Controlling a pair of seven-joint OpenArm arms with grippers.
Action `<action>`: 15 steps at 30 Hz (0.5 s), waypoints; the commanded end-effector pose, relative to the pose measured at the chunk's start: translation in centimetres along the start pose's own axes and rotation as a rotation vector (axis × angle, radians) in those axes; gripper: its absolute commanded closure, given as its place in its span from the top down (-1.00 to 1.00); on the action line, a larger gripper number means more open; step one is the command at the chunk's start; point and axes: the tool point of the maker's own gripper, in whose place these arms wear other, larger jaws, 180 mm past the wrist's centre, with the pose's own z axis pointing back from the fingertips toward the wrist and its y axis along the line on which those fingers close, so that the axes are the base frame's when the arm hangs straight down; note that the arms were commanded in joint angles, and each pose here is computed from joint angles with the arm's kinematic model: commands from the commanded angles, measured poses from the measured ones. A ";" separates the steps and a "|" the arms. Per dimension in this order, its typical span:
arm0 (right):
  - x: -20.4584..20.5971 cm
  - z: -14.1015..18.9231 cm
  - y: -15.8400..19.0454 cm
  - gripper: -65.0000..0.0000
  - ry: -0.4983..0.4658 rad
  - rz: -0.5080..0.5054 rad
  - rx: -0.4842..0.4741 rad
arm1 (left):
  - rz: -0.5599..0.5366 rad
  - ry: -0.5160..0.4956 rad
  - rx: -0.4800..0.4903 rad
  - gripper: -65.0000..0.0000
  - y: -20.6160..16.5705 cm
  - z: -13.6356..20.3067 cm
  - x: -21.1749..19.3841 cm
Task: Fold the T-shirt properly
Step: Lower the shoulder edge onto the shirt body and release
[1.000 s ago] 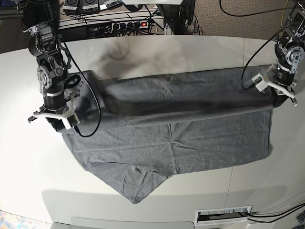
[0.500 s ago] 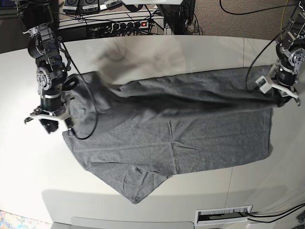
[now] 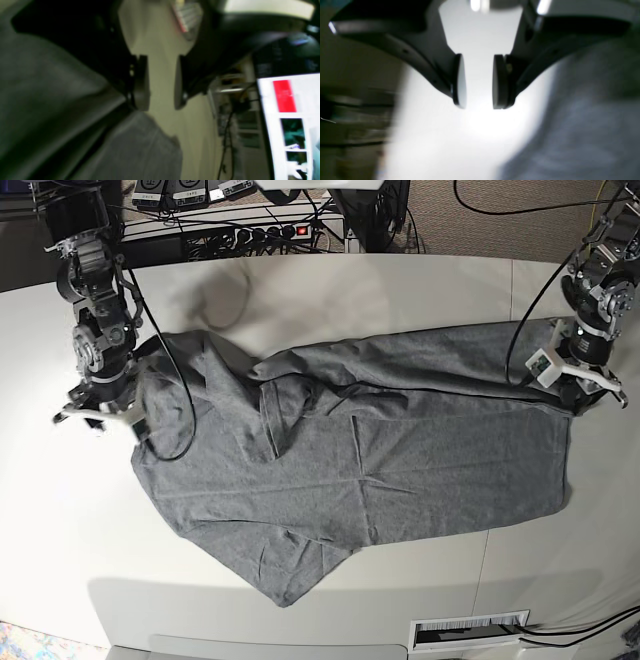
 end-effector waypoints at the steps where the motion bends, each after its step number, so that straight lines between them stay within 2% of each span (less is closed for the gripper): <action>1: 1.6 0.7 -0.8 -0.42 -0.061 -0.014 0.005 | 0.010 -0.027 0.036 -0.49 1.5 0.2 0.8; 4: 3.3 2.2 1.5 -0.42 -0.140 -0.049 0.119 | 0.065 -0.048 0.007 -0.63 0.7 0.8 1.8; 8: 4.8 3.4 2.1 -0.42 -0.191 -0.069 0.140 | 0.095 -0.040 -0.045 -0.86 -1.1 1.2 1.9; 10: 5.3 3.8 3.8 -0.42 -0.218 -0.089 0.217 | 0.112 -0.032 -0.109 -1.00 -2.5 1.3 2.0; 13: 6.6 4.8 6.8 -0.42 -0.262 -0.118 0.353 | 0.118 -0.037 -0.181 -1.00 -4.2 1.5 2.3; 15: 7.5 5.3 7.9 -0.42 -0.290 -0.150 0.390 | 0.126 -0.040 -0.195 -1.00 -4.7 1.5 2.6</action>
